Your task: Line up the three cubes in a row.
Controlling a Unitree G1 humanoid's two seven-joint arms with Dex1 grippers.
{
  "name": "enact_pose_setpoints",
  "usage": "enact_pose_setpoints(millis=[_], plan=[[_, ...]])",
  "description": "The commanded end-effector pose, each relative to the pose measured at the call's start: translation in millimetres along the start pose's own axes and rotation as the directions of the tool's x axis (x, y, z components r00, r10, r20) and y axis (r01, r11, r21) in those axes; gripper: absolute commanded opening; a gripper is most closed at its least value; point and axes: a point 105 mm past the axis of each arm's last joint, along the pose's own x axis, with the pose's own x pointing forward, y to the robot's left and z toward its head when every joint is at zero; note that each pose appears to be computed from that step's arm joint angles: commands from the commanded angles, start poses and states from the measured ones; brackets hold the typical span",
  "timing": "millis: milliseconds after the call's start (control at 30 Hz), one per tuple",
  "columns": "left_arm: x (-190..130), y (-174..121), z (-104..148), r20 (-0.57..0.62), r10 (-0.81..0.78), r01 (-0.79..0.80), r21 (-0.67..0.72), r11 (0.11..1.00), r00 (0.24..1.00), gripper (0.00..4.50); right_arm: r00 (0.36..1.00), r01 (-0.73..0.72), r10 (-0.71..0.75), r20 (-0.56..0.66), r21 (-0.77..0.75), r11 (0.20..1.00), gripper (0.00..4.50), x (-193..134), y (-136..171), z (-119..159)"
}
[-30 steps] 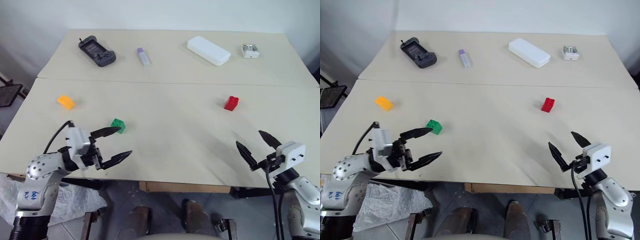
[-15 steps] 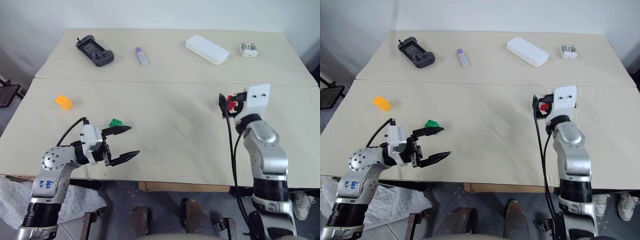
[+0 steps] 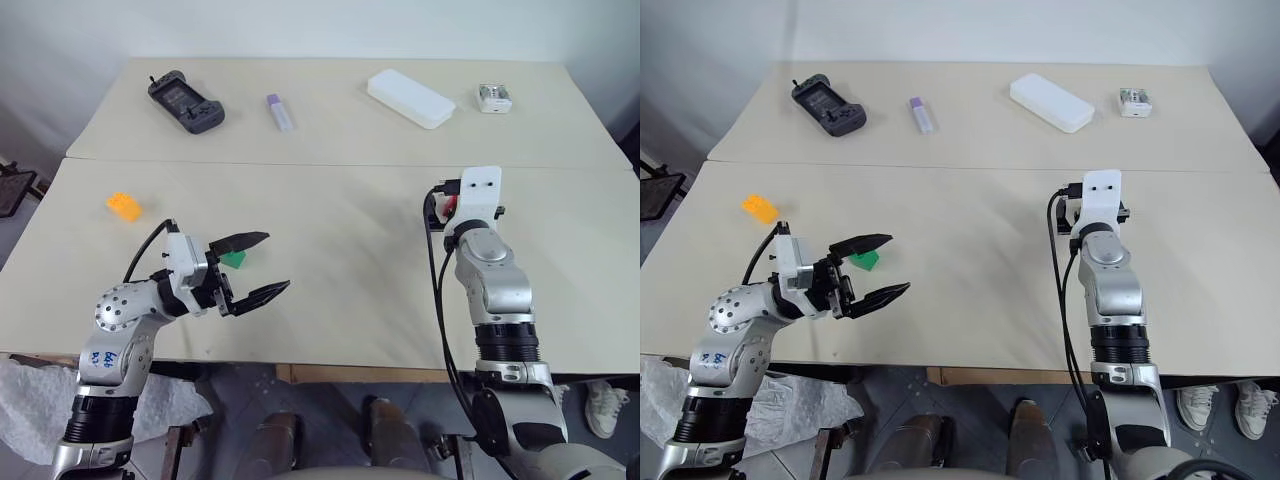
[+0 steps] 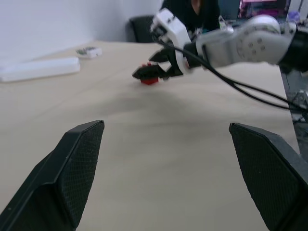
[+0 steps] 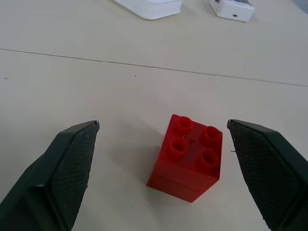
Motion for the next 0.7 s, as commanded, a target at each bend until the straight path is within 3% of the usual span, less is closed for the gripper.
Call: enact_pose_setpoints(millis=[33, 300, 500, 600, 700], plan=[[0.4, -1.8, 12.0, 0.028, -0.012, 0.011, 0.038, 0.999, 1.0, 4.5, 0.998, 0.046, -0.049, 0.047, 0.05, 0.998, 4.09, 0.0, -7.4, 13.4], [1.4, -1.8, 12.0, 0.029, -0.014, 0.013, 0.039, 0.999, 0.999, 4.5, 0.997, 0.057, -0.063, 0.036, 0.151, 0.987, 1.51, 0.4, -7.7, 11.0], [0.3, -1.1, 12.6, 0.029, -0.009, 0.008, 0.043, 0.999, 1.0, 4.5, 0.986, -0.145, 0.133, 0.105, 0.114, 0.983, 1.45, -2.7, 4.6, 26.6], [-5.5, -0.5, 11.2, 0.017, 0.004, -0.004, 0.038, 0.999, 1.0, 4.5, 0.874, -0.474, 0.459, 0.158, 0.076, 0.877, 1.45, -16.9, 20.8, 44.2], [-15.4, -3.0, 6.6, -0.011, -0.002, 0.002, -0.027, 1.0, 1.0, 4.5, 0.634, -0.754, 0.76, 0.142, -0.103, 0.649, 1.45, -42.4, 32.8, 63.5]])
